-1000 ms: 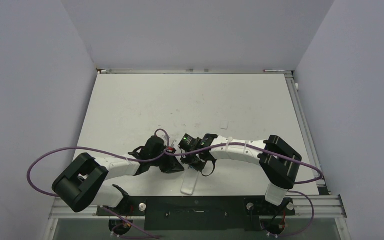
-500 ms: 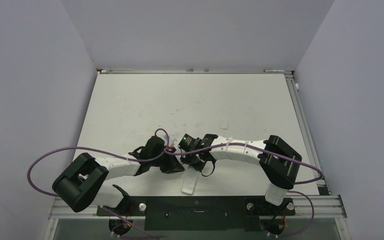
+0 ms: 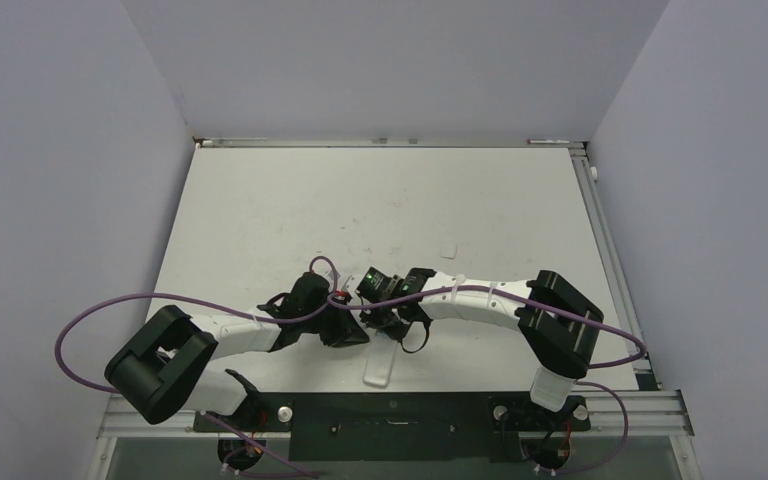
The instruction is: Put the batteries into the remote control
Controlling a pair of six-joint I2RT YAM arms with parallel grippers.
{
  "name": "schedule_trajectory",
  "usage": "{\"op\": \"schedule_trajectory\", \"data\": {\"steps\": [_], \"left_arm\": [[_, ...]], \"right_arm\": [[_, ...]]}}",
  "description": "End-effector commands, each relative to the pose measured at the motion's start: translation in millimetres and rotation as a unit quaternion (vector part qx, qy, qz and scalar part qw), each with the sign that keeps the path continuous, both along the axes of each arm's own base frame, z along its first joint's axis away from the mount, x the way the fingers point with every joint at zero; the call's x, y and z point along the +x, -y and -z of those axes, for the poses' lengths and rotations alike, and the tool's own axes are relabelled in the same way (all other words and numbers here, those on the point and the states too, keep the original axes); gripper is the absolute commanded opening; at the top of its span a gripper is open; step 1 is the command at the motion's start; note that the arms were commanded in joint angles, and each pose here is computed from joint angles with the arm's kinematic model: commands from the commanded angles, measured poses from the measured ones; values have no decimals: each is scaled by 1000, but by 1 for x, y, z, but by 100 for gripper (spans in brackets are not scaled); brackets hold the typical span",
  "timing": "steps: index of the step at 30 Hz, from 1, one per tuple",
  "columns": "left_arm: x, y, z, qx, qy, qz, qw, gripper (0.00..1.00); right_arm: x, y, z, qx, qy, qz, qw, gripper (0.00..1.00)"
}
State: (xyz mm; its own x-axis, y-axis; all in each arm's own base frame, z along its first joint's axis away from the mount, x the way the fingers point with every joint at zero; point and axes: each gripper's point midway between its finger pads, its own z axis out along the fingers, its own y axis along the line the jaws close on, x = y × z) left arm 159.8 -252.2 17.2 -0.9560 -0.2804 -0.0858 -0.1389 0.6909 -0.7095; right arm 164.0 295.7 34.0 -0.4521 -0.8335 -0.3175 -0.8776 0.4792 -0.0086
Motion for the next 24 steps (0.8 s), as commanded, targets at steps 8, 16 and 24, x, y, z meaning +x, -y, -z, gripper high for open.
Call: {"op": "schedule_trajectory", "data": {"steps": [8,16,24], "left_arm": [[8,16,-15,-25,30,20,999,11],[8,16,-15,-23,30,20,999,11],[8,16,-15,-23,29,20,999,11]], "right_arm": [[15,-14,-4,22,32,26,999,12],[17,-14,-5,22,38,29,999,21],[19,-16,-12,29,43,31,998,27]]}}
